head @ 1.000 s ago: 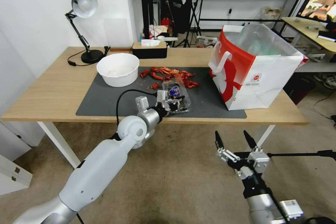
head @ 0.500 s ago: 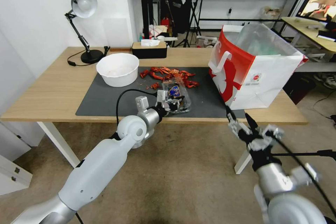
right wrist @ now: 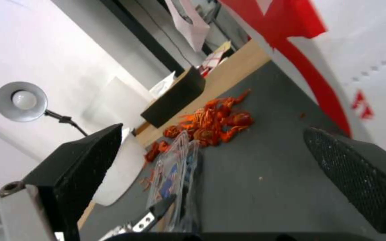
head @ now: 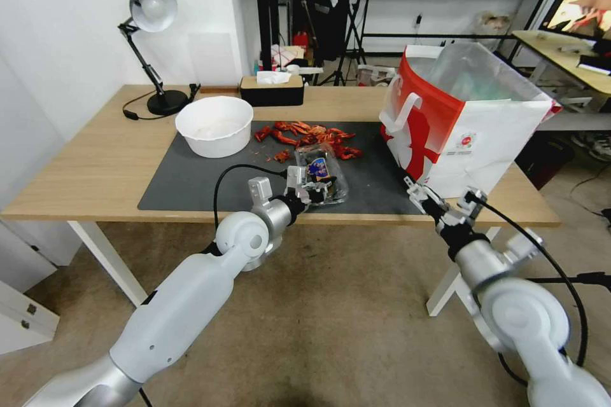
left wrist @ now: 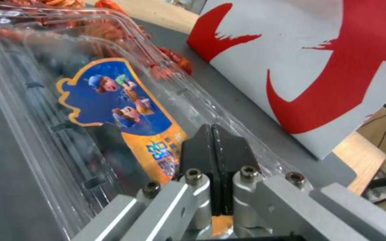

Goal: Close the takeout container lid, then place the container into the takeout bag.

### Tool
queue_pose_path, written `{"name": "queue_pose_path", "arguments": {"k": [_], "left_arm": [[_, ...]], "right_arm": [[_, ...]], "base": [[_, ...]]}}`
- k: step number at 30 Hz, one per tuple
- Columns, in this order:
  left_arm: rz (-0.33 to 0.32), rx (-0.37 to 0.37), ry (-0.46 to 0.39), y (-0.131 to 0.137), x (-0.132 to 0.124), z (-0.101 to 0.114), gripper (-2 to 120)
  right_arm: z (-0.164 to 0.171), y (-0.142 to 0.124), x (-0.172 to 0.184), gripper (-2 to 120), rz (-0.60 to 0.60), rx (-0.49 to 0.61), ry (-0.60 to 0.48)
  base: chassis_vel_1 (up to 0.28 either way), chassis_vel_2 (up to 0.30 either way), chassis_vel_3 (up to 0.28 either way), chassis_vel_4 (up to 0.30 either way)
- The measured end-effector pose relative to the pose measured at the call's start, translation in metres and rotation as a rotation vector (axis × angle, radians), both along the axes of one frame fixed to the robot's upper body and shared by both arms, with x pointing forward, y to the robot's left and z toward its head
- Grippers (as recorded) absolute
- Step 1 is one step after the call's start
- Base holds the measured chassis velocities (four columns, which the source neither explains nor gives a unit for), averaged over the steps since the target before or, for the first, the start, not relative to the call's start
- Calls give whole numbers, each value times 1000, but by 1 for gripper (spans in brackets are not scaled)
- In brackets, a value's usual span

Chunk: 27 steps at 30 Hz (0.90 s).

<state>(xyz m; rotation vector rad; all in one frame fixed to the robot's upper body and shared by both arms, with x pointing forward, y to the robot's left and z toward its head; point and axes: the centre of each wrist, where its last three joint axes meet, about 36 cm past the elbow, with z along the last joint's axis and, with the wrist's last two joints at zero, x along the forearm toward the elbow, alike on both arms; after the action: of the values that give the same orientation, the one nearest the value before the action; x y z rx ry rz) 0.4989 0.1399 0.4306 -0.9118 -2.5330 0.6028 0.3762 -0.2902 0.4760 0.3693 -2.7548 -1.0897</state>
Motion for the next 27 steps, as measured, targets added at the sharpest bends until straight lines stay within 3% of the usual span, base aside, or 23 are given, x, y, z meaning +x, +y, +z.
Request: {"name": "queue_pose_path", "arguments": {"k": [14,27], "left_arm": [[3,-4,3,-3,3,-3,0],[11,1,-3,3,3,-2,0]], "right_arm": [[7,17,59,100,93,38,84],[12,32,95,100,164,-31,220]], "base": [[0,0,0,0],[0,0,0,0]]}}
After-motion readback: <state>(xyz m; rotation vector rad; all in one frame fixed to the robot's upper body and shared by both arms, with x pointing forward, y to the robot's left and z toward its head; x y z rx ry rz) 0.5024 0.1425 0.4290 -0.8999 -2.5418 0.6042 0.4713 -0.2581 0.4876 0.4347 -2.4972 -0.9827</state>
